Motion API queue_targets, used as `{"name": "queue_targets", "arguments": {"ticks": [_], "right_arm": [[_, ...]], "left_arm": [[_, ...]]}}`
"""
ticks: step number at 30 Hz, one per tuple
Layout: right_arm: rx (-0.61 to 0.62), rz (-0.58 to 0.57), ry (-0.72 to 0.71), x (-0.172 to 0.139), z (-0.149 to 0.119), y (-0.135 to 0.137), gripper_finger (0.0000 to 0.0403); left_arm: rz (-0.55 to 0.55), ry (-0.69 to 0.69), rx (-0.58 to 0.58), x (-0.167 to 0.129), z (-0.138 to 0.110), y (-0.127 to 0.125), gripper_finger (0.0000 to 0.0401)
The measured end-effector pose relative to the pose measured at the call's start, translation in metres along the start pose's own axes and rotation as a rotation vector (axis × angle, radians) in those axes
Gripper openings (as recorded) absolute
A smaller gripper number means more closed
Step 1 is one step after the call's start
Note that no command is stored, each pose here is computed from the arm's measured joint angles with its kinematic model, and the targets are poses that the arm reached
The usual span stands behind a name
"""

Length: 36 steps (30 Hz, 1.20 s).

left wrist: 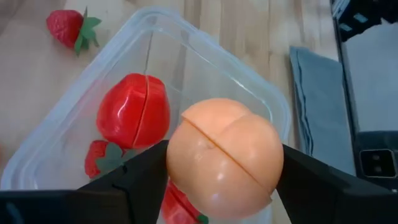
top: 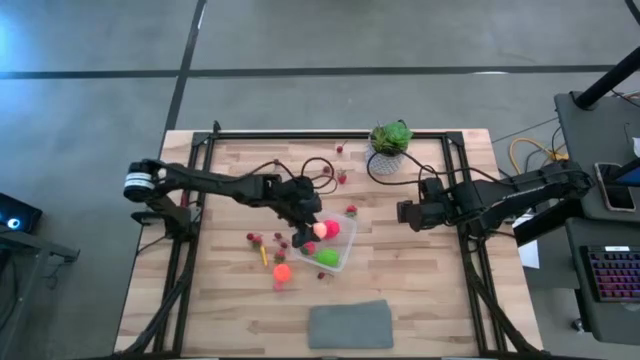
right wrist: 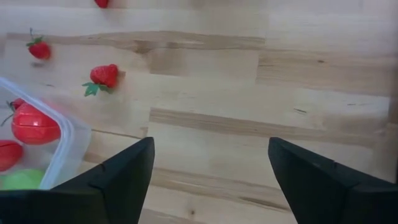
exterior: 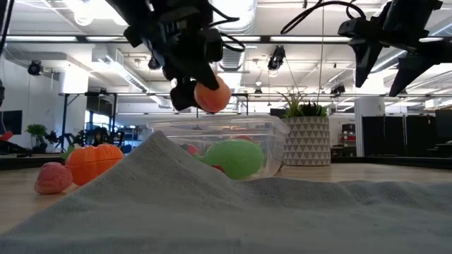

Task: Pick and placing Produce into tupperware
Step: Put the peach into the transparent container, then put the red strawberry into the transparent container

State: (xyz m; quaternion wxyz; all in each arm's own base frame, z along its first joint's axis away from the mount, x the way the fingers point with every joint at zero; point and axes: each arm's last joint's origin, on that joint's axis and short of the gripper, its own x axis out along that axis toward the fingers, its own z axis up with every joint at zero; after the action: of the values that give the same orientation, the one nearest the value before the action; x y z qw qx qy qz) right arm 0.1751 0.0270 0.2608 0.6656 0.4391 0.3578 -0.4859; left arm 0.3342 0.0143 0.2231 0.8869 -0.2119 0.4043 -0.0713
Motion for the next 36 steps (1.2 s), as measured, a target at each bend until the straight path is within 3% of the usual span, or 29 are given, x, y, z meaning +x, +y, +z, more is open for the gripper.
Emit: {"name": "queue_targets", "arguments": {"ticks": [9,17,24,30,36], "right_arm": [[0.026,0.084,-0.024,0.0,0.0,0.008,0.0324],[-0.008,0.303,-0.028,0.015,0.004,0.05,0.0325],[-0.02,0.214,0.088,0.064,0.021,0.074,0.0319],[-0.09,0.174,0.104,0.083,0.039,0.095,0.0303],[-0.156,0.143,0.141,0.107,0.054,0.119,0.0295]], "left_arm": [[0.002,0.034,-0.052,0.002,-0.005,-0.003,0.0329],[0.032,-0.024,-0.034,-0.041,-0.003,-0.019,0.034],[0.197,-0.132,-0.038,-0.098,-0.013,-0.035,0.0341],[0.202,-0.261,-0.087,-0.135,-0.019,-0.044,0.0341],[0.225,-0.31,-0.122,-0.151,-0.031,-0.045,0.0341]]}}
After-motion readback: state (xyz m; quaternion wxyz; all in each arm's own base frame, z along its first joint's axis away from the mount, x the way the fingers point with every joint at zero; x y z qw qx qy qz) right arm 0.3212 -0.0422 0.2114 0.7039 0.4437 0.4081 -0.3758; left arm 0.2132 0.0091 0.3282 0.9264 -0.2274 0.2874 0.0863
